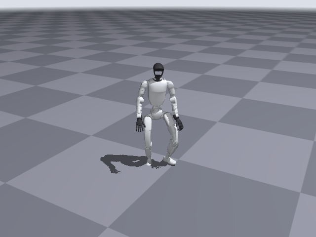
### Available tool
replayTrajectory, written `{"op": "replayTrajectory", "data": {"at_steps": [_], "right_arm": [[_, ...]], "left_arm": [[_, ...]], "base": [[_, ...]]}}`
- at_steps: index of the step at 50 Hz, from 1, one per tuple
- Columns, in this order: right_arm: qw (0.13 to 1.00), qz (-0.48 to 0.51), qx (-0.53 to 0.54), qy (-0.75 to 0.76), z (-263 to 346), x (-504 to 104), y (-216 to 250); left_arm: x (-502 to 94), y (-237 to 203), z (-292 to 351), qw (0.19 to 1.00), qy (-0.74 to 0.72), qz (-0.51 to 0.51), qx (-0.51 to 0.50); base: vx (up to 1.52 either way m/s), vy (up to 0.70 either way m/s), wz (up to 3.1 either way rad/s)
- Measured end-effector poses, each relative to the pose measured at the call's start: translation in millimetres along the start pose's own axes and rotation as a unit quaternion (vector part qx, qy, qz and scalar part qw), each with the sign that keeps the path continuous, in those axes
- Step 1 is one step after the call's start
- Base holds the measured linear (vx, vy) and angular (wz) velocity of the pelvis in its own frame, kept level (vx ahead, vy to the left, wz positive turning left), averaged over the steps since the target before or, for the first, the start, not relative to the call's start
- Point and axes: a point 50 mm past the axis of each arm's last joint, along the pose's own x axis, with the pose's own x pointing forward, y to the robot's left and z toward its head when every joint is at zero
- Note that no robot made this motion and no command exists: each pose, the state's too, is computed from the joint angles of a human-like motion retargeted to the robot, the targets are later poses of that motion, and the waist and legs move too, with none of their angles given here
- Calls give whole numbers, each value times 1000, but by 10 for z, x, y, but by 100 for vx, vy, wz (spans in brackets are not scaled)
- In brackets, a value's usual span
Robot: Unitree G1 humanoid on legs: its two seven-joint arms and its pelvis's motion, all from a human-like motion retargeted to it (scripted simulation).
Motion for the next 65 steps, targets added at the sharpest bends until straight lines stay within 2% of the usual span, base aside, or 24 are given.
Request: {"op": "replayTrajectory", "data": {"at_steps": [12,22,35,43,54,65], "right_arm": [[995,-67,61,36,-66,62,-171],[992,-45,115,10,165,-10,42],[992,26,121,10,269,-118,339],[993,27,112,27,266,-155,423],[985,-60,158,23,440,-64,248],[974,-55,213,52,351,-82,253]], "left_arm": [[-58,150,-326,995,63,69,-22],[-113,252,-586,989,110,93,-36],[18,260,-29,996,-53,75,-12],[32,387,88,989,-102,102,-18],[-80,394,-342,989,-8,145,-21],[-291,7,-569,994,75,71,-22]], "base": [[20,-11,71],[22,-12,86],[12,-20,114],[4,-23,90],[-9,-32,51],[-11,-22,-20]]}}
